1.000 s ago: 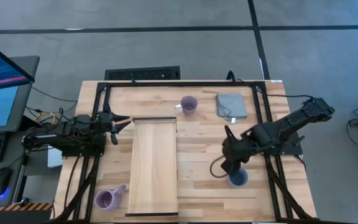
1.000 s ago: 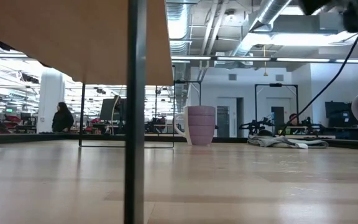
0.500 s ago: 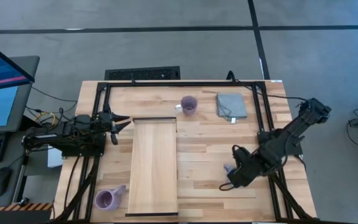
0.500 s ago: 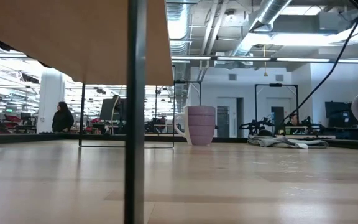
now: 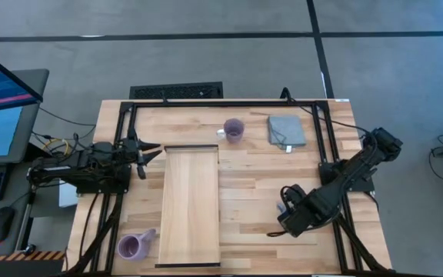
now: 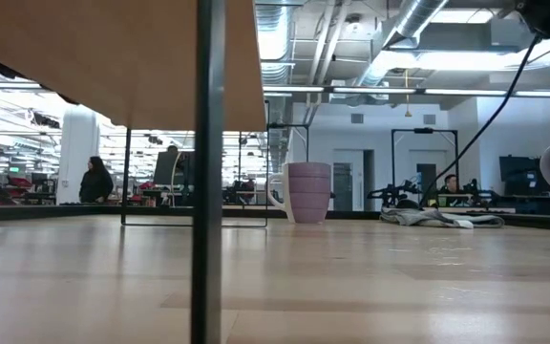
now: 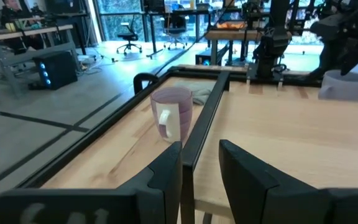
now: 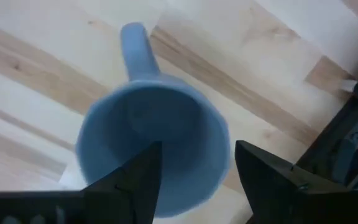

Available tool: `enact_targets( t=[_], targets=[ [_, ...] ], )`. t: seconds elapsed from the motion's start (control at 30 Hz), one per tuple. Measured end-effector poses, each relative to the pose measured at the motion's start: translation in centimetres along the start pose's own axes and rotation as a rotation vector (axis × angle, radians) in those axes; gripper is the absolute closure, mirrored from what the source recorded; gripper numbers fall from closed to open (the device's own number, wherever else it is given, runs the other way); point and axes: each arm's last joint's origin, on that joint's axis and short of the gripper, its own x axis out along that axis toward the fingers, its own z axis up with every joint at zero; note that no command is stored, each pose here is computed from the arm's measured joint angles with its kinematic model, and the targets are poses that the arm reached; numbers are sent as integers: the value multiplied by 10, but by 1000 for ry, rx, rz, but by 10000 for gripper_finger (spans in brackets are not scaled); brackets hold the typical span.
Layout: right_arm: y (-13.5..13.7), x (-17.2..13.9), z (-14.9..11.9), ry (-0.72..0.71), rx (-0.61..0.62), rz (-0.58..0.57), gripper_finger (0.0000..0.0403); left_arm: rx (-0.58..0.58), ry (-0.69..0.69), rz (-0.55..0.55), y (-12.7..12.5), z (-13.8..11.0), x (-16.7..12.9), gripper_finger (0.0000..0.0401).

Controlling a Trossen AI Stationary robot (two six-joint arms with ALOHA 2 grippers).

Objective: Stack small to large cups/mugs on shelf
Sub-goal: Put the blue mug on the shelf

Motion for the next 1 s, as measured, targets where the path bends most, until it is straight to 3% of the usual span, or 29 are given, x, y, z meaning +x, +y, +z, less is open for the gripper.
enact_targets(
  t=[0.17, 0.47, 1.0],
  targets=[
    [3, 9, -1, 6, 0, -72, 178, 7, 24, 1, 0, -2, 0, 303],
    [4, 9, -1, 2, 46, -52, 178, 11, 38, 0, 0, -4, 0, 303],
    [5, 42, -1, 23, 70, 13, 194, 8, 48, 1, 0, -5, 0, 303]
  ],
)
